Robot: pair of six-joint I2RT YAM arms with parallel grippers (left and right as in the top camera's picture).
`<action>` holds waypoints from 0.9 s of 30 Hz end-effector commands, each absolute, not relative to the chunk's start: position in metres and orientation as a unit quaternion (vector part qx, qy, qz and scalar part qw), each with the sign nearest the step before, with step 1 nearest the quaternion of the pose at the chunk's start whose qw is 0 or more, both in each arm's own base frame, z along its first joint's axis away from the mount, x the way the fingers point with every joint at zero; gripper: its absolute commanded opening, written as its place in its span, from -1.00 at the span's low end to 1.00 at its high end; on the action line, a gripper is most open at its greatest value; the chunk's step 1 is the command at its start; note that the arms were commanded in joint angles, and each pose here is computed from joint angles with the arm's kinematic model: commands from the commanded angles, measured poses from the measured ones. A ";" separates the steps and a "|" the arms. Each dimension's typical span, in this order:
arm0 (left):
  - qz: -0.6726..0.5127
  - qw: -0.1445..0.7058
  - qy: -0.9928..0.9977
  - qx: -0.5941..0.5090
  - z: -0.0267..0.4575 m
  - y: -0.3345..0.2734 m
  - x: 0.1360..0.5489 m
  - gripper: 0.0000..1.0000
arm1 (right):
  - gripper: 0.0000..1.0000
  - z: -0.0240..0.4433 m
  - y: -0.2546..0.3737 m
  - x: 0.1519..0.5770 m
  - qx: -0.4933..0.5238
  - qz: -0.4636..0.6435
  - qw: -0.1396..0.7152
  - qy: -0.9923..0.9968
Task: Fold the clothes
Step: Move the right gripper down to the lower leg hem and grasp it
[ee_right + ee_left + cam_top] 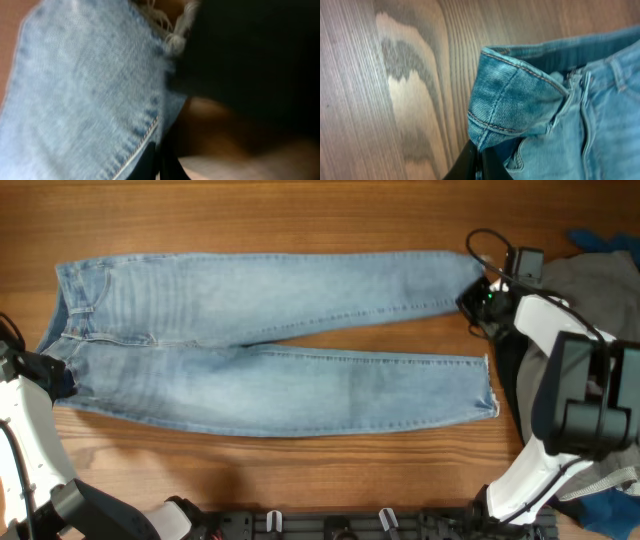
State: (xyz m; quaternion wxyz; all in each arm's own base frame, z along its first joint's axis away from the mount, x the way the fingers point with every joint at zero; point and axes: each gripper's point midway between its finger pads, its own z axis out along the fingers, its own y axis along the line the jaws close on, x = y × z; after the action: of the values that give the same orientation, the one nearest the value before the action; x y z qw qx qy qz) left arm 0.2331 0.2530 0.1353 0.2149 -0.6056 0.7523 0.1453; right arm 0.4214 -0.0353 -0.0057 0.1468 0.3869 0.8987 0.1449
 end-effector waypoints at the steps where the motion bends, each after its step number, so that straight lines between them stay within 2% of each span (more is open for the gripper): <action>1: 0.168 0.236 0.739 -0.608 0.145 0.268 0.235 -0.92 | -0.92 -0.047 -0.060 0.352 0.386 0.024 0.054 0.921; 5: 0.166 0.246 0.737 -0.607 0.147 0.270 0.239 -0.92 | -0.92 -0.039 -0.056 0.339 0.375 0.022 0.032 0.926; 8: 0.132 0.246 0.747 -0.603 0.143 0.261 0.247 -0.92 | -0.91 -0.026 -0.045 0.348 0.335 0.063 0.046 0.939; 12: 0.121 0.242 0.751 -0.602 0.141 0.257 0.248 -0.92 | -0.85 0.017 -0.038 0.362 0.317 0.093 0.083 0.940; 15: 0.120 0.235 0.753 -0.602 0.140 0.255 0.245 -0.92 | -0.77 0.070 -0.033 0.363 0.277 0.110 0.119 0.947; 16: 0.119 0.233 0.754 -0.602 0.139 0.254 0.245 -0.92 | -0.66 0.082 -0.032 0.359 0.269 0.110 0.127 0.948; 17: 0.111 0.234 0.755 -0.602 0.138 0.252 0.247 -0.92 | 0.40 0.099 -0.030 0.352 0.264 0.111 0.138 0.948; 18: 0.106 0.234 0.756 -0.602 0.138 0.251 0.248 -0.92 | 0.87 0.106 -0.030 0.349 0.263 0.111 0.142 0.948; 19: 0.099 0.235 0.758 -0.601 0.138 0.250 0.250 -0.92 | 0.99 0.113 -0.029 0.345 0.260 0.112 0.146 0.948; 23: 0.084 0.235 0.761 -0.599 0.136 0.246 0.254 -0.92 | 0.99 0.128 -0.012 0.333 0.206 0.147 0.145 0.956; 27: 0.070 0.234 0.764 -0.597 0.136 0.242 0.257 -0.92 | 0.99 0.119 -0.007 0.308 0.233 0.149 0.090 0.957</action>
State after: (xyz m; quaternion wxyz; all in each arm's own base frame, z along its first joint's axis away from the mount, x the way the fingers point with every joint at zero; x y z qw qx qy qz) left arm 0.2506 0.2438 0.1344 0.2317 -0.5990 0.7610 0.0912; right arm 0.3218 -0.0145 0.1245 0.1235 0.2347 0.9552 0.1313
